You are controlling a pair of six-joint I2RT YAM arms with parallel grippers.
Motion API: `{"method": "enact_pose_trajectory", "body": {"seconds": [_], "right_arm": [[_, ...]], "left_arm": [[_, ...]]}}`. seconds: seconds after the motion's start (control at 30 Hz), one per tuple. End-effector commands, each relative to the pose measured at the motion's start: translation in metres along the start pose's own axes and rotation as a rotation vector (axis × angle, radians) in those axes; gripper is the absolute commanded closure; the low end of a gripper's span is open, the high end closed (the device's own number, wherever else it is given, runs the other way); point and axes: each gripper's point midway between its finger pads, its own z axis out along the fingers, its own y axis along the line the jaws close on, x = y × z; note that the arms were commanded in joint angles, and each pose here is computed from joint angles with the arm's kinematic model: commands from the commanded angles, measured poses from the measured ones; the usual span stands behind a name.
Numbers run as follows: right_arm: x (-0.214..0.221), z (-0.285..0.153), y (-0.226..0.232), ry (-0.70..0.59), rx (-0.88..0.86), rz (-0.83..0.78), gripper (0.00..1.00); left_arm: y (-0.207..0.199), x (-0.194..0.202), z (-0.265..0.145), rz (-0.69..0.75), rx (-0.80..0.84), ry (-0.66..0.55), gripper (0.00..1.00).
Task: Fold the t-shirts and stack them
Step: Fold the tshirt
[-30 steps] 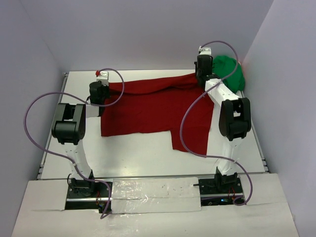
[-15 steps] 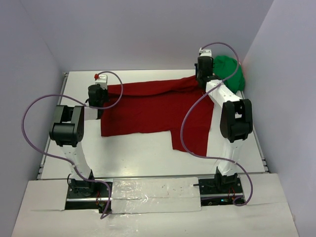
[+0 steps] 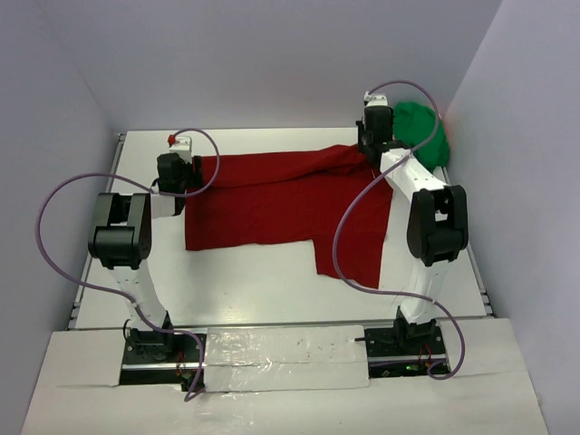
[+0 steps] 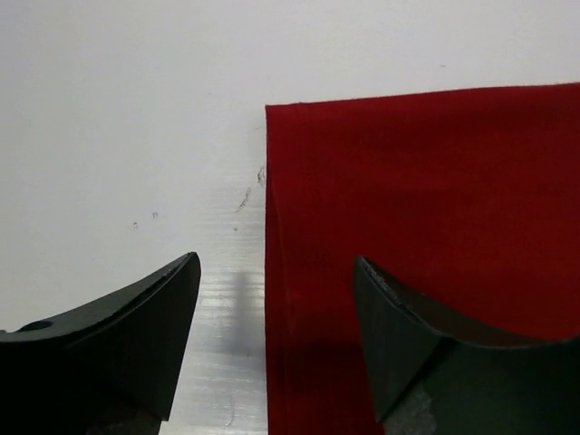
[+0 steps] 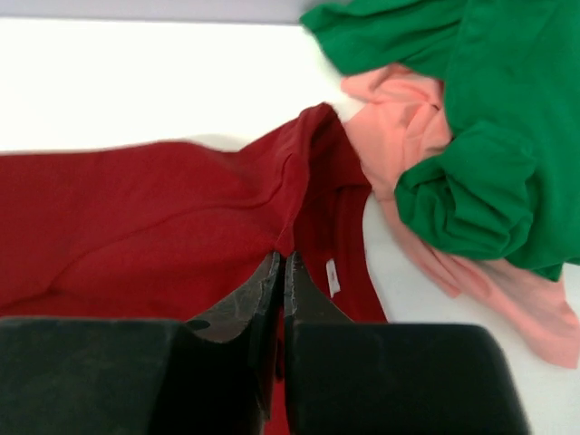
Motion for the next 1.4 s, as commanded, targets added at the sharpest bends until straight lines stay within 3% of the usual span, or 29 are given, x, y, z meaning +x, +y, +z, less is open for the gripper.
{"method": "enact_pose_trajectory", "body": {"seconds": [0.0,0.1,0.33,0.47,1.0,1.37], "right_arm": [[-0.030,-0.034,0.000,-0.056,-0.072,0.030,0.90],[-0.030,-0.044,0.006,-0.048,-0.120,0.021,0.72],[-0.034,-0.069,0.001,-0.086,-0.129,0.019,0.68],[-0.021,-0.067,0.005,-0.049,-0.149,0.005,0.67],[0.090,-0.034,0.054,0.355,-0.341,-0.050,0.76],[0.120,-0.037,0.088,0.406,-0.435,-0.114,0.79]], "left_arm": [[0.003,-0.031,-0.010,-0.015,0.005,-0.054,0.22],[0.003,-0.041,-0.021,-0.031,0.009,-0.082,0.22],[-0.009,-0.054,-0.031,-0.078,0.060,-0.119,0.22],[-0.018,-0.057,-0.028,-0.075,0.075,-0.121,0.24],[-0.040,-0.058,-0.054,-0.083,0.126,-0.135,0.26],[-0.037,-0.054,-0.059,-0.082,0.116,-0.140,0.27]]}}
